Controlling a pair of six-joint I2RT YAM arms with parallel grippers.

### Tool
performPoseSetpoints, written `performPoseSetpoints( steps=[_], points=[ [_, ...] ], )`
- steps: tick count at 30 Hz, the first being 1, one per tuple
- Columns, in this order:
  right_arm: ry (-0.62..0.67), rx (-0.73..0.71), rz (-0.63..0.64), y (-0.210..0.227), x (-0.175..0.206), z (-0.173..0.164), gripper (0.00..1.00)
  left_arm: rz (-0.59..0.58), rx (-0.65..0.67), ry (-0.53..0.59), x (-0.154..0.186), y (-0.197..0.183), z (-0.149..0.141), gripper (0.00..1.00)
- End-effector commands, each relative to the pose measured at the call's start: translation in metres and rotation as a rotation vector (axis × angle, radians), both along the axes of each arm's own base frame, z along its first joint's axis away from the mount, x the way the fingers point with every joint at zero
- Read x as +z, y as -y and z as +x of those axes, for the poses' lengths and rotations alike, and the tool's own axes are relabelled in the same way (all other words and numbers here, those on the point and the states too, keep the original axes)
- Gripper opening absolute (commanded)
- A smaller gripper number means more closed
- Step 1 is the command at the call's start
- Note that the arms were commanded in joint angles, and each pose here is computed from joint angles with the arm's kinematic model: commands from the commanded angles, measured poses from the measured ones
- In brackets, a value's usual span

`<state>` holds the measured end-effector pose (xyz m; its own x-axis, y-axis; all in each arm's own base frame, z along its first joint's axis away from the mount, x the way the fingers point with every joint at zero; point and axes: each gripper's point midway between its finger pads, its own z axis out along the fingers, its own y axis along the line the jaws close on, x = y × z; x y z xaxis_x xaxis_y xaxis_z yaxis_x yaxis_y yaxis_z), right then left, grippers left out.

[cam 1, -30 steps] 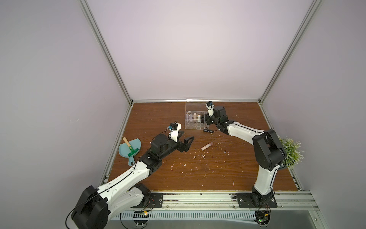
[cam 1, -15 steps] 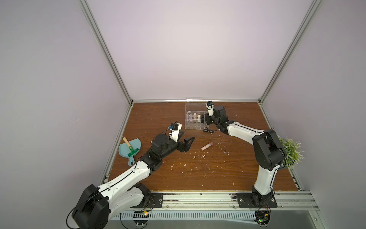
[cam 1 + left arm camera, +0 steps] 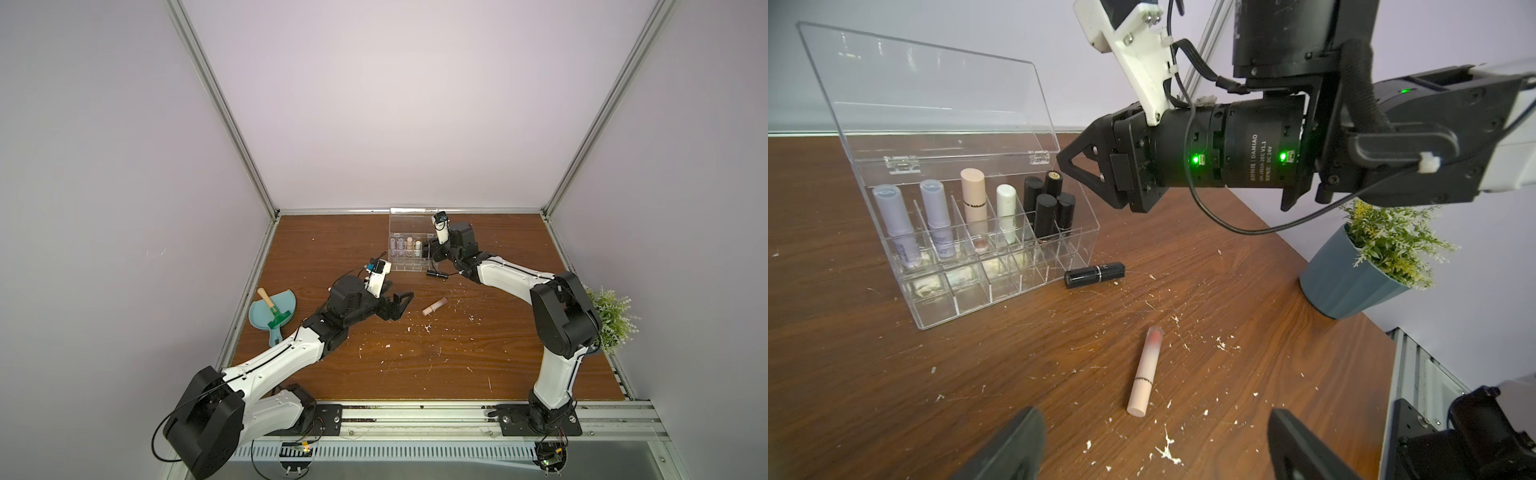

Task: Arrange the lipsticks in the organizer
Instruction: Place the lipstick in the storage box, then pick up the lipstick at the center of the board.

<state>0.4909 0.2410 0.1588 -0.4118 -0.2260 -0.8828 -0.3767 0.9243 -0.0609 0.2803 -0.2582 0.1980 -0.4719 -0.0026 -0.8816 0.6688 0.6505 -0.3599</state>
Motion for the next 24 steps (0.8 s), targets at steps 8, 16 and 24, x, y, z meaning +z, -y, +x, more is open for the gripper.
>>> performPoseSetpoints(
  steps=[8,16,24],
  points=[
    [0.158,-0.097,0.153,0.056,0.097,-0.067,0.49,0.324,-0.097,-0.115,-0.061,0.022,0.011,0.84],
    [0.166,-0.181,0.215,0.11,0.098,-0.112,0.64,0.477,-0.197,-0.173,-0.088,0.056,0.024,0.81],
    [0.157,-0.197,0.268,0.13,0.098,-0.112,0.68,0.577,-0.263,-0.242,-0.125,0.091,0.027,0.75]
  ],
)
